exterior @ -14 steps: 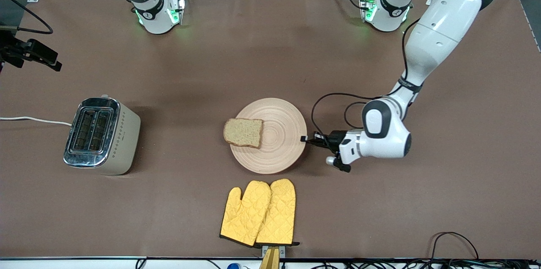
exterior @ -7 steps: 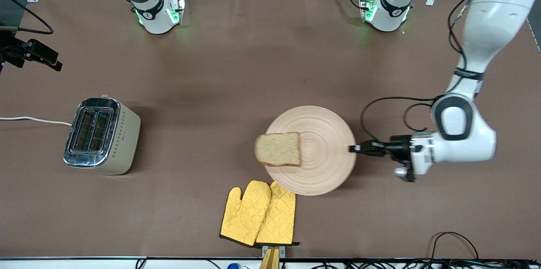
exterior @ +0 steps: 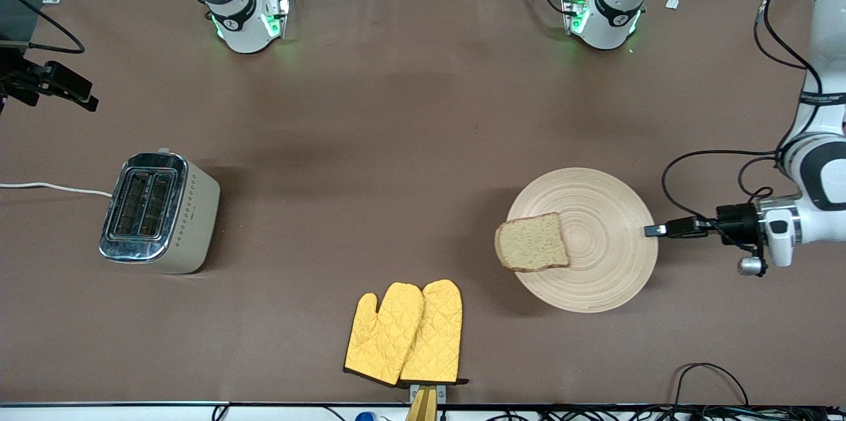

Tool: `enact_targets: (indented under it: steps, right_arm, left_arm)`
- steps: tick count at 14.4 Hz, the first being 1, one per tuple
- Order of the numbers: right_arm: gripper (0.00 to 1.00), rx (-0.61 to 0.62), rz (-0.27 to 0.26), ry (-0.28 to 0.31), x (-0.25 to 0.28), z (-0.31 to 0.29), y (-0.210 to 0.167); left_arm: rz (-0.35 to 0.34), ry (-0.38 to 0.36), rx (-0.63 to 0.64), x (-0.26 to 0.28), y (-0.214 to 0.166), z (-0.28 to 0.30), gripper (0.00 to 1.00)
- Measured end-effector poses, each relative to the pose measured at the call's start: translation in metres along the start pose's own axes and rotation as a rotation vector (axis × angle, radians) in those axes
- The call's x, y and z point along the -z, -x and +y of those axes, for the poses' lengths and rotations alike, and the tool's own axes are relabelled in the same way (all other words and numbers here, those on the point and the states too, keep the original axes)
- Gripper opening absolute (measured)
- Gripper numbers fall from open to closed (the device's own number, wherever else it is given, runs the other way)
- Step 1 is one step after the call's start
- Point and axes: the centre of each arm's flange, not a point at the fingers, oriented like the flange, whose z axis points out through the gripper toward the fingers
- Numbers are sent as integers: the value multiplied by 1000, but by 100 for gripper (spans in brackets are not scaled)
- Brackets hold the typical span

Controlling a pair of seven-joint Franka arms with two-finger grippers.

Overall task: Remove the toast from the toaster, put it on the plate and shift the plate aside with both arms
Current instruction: 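Slide the plate with the left gripper away from the toaster, then release the plate rim and draw the left gripper back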

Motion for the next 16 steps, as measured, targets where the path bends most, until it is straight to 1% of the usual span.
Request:
enact_targets:
  steps: [3,6,10,13,16]
  right_arm:
    - [100,3,-2,0,0,-2,0]
    - [100,7,-4,1,0,-4,1]
    - [100,7,-10,1,-1,-4,1]
    - [100,7,-11,1,-1,-4,1]
    - [100,7,-11,2,-1,-4,1]
  left_arm:
    - [4,-8,-54,28,16,-51,10]
    - [-8,9,-72,51,42,-109,10]
    - [11,61,-65,55,71,-181,10]
    - [9,96,-41,42,80,-205,10]
    - [6,105,-24,36,84,-217,10]
